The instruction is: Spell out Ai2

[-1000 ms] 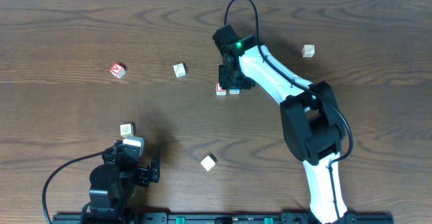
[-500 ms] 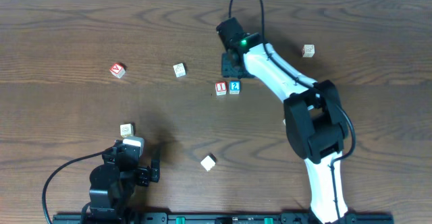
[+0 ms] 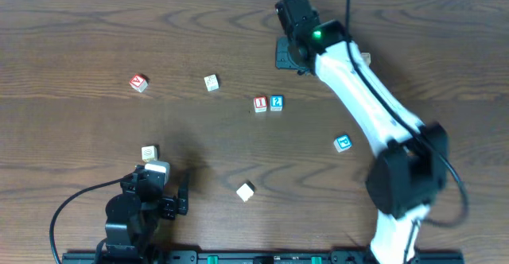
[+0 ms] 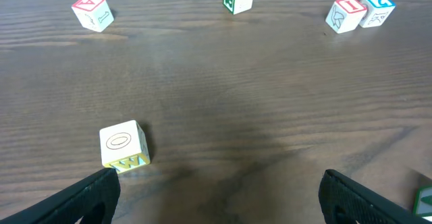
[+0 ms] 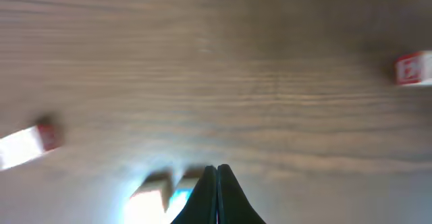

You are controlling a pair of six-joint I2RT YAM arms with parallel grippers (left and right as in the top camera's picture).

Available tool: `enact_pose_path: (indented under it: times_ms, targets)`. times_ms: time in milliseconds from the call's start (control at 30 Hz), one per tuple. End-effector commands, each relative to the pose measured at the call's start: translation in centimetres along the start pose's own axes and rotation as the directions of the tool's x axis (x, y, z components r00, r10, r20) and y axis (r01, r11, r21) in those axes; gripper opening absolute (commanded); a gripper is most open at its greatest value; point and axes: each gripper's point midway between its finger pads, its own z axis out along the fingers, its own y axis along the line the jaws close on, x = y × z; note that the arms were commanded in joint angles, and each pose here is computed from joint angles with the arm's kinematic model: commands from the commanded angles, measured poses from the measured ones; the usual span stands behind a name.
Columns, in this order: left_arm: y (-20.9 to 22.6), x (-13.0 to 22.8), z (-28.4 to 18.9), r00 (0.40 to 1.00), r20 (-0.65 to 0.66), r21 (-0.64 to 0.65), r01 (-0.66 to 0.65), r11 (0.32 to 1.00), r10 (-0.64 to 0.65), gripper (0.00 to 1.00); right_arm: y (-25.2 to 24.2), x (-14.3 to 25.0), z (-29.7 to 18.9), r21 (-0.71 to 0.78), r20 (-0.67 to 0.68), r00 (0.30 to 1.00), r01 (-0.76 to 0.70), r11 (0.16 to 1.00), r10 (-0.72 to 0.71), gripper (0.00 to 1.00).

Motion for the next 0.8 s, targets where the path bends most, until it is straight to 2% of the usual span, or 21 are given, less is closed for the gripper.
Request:
enact_pose_path:
  times_ms: [0,133,300,567,700,733,767]
  targets:
    - [0.1,0.0,0.1,1.000,0.005,-0.002,-0.018,1.000,0.018,0.95,1.7,-2.0,-7.3,-0.065,0.133,0.988,0.093,0.994,-0.084,0.01]
    - [0.1,0.0,0.1,1.000,0.005,-0.002,-0.018,1.000,0.018,0.95,1.6,-1.3,-13.7,-0.102,0.193,0.974,0.139,0.985,-0.117,0.01]
    - [0.1,0.0,0.1,1.000,0.005,-0.002,-0.018,1.000,0.018,0.95,1.0,3.1,-17.8,-0.151,0.100,0.980,0.186,0.971,-0.172,0.01]
    - [0.1,0.0,0.1,1.000,0.005,-0.002,-0.018,1.000,0.018,0.95,0.8,10.6,-16.1,-0.148,-0.054,0.965,0.248,0.957,-0.258,0.01]
    - [0.4,-0.8,0.1,0.999,0.039,-0.022,-0.022,1.000,0.023,0.96,0.8,14.3,-15.8,-0.216,-0.095,0.954,0.258,0.942,-0.283,0.01]
    - [0.3,-1.3,0.0,0.998,0.057,-0.015,-0.023,1.000,0.023,0.95,0.4,14.7,-16.0,-0.214,-0.101,0.953,0.259,0.942,-0.285,0.06]
    - [-0.3,-2.0,0.0,0.996,0.088,0.018,-0.016,1.000,0.014,0.95,0.1,15.0,-16.3,-0.212,-0.108,0.952,0.261,0.942,-0.288,0.22]
